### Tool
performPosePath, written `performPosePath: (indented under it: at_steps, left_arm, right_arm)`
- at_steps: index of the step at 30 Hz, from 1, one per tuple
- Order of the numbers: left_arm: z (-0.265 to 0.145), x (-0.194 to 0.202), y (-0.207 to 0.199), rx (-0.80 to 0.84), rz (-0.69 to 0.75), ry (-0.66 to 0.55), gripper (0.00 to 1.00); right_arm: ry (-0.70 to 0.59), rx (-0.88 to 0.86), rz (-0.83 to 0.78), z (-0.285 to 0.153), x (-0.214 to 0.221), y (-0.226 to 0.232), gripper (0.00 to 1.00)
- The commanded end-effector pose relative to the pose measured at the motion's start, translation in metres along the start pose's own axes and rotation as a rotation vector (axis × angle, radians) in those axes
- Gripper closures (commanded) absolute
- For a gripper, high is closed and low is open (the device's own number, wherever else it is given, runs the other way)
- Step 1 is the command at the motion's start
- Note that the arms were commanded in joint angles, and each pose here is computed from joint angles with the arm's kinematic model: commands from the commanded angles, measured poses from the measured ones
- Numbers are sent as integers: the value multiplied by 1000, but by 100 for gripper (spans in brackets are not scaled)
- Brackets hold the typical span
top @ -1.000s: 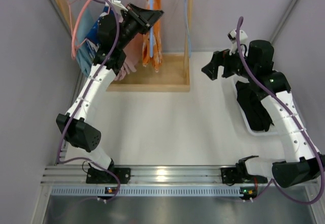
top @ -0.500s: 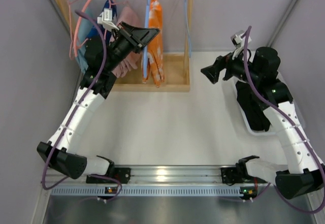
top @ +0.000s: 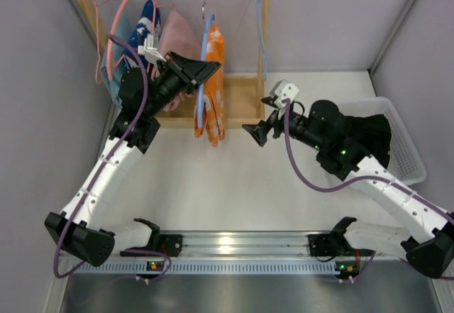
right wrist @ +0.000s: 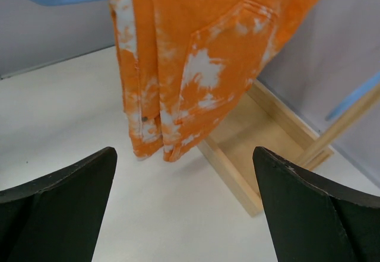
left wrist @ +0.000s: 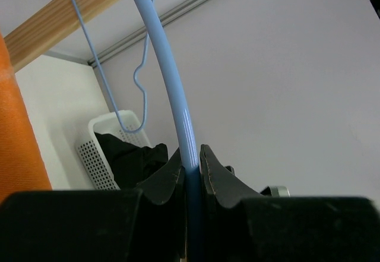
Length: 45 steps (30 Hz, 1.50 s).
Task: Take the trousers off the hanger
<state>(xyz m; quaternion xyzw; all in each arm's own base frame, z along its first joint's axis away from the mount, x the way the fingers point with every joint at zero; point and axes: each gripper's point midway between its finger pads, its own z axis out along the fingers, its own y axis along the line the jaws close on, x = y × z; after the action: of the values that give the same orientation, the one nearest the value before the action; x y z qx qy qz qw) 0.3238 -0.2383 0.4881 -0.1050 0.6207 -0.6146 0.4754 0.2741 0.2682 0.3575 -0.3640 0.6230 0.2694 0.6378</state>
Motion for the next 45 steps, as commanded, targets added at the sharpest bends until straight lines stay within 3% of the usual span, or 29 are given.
performPosePath:
  at_steps: [1, 14, 26, 34, 45]
  left_arm:
    - [-29, -30, -88, 270, 111, -140, 100]
    - [-25, -43, -118, 305, 102, -159, 100]
    - [-29, -46, -143, 341, 87, -160, 100]
    - [-36, -48, -153, 356, 80, -164, 100]
    - [-34, -47, -150, 347, 53, -159, 100]
  right_arm:
    - [-168, 72, -118, 13, -40, 9, 1]
    - [-104, 101, -147, 82, 9, 72, 1]
    - [-84, 241, -117, 108, 10, 39, 1]
    - [-72, 364, -80, 122, 11, -6, 1]
    - [-184, 421, -77, 130, -38, -35, 0]
